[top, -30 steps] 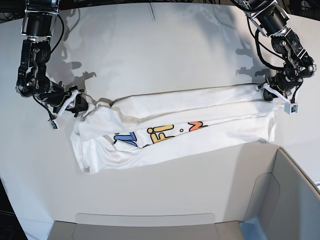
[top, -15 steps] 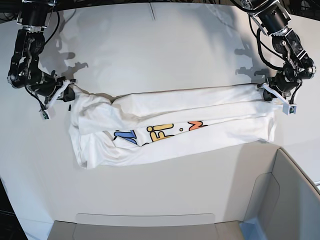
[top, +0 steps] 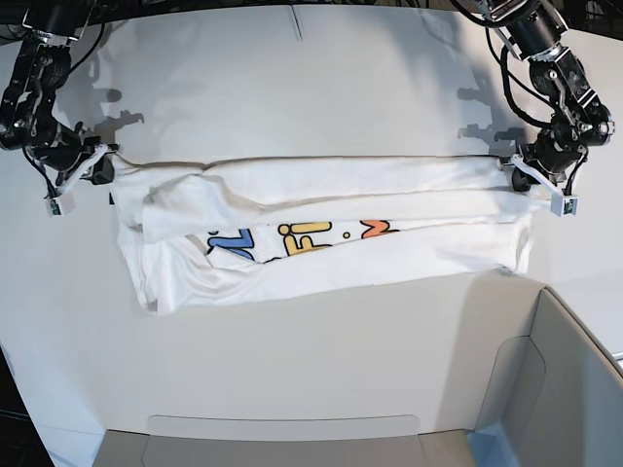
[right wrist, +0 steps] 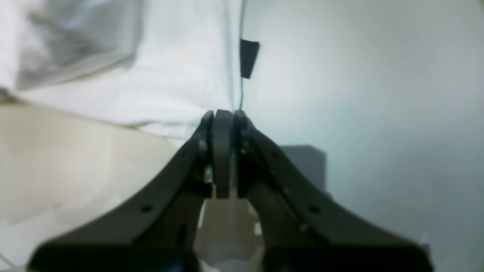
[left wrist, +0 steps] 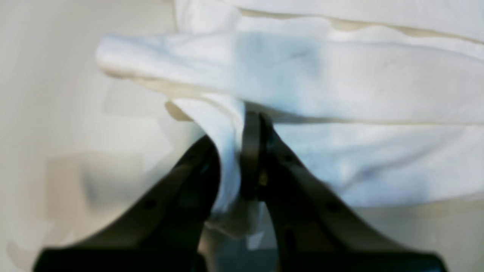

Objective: Layout the t-shirt on the table in an organized manner, then fold the t-shirt properly
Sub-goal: 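Drag the folded shirt toward the robot base with both grippers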

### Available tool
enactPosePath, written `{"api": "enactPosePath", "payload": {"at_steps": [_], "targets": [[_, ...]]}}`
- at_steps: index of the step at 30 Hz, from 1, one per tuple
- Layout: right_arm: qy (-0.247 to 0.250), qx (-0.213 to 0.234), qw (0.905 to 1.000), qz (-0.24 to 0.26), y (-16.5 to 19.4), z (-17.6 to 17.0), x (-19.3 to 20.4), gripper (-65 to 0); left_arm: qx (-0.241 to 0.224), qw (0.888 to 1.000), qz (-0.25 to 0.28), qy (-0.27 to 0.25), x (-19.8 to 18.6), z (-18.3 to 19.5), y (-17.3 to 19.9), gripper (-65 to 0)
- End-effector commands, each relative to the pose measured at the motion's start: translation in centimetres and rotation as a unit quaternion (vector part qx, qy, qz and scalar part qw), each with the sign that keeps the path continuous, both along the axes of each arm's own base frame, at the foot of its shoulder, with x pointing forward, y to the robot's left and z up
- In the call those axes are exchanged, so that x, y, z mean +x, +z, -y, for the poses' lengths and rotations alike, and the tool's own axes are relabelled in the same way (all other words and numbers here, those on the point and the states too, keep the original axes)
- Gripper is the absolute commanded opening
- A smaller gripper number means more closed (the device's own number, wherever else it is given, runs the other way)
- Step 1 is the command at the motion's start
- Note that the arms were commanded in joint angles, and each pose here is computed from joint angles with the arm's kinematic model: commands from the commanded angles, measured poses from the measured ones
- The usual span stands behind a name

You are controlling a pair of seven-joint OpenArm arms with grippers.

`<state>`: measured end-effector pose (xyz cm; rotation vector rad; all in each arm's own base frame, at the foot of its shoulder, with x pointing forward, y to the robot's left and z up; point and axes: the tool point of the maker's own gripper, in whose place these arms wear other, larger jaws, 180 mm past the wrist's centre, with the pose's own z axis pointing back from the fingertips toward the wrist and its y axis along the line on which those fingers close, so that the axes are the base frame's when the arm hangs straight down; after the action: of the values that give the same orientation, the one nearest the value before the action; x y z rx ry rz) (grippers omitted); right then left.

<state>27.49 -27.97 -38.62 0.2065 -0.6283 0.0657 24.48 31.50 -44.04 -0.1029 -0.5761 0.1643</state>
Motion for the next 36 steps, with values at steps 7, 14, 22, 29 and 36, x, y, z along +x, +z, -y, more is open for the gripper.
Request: {"api": "enactPosePath", "payload": {"at_steps": [7, 14, 22, 29, 36], "targets": [[0.005, -0.031, 0.9995, -0.009, 1.1, 1.9, -1.2, -65.0, 0.059, 0.993, -0.098, -0.022, -6.0, -1.2, -0.8, -65.0], [-0.027, -0.042, 0.9985, -0.021, 1.0, 4.1, -3.6, -65.0, 0.071, 0.989, -0.126, -0.027, -8.6, -2.0, -1.3, -65.0], [-0.013, -0.054, 0.9971, -0.052, 0.0, 3.2, -7.7, -65.0, 0.071, 0.987, -0.142, -0.028, -9.8, -2.0, -1.7, -64.6], [-0.005, -0.051, 0.9976, -0.046, 0.2, 1.8, -8.2, -65.0, 0.070, 0.986, -0.147, -0.026, -10.6, -2.1, -1.9, -44.0], [0.009, -0.062, 0.9980, -0.003, 2.5, 0.9, -6.2, -65.0, 0.071, 0.987, -0.143, -0.024, -10.3, -2.2, -1.7, -43.1]]}}
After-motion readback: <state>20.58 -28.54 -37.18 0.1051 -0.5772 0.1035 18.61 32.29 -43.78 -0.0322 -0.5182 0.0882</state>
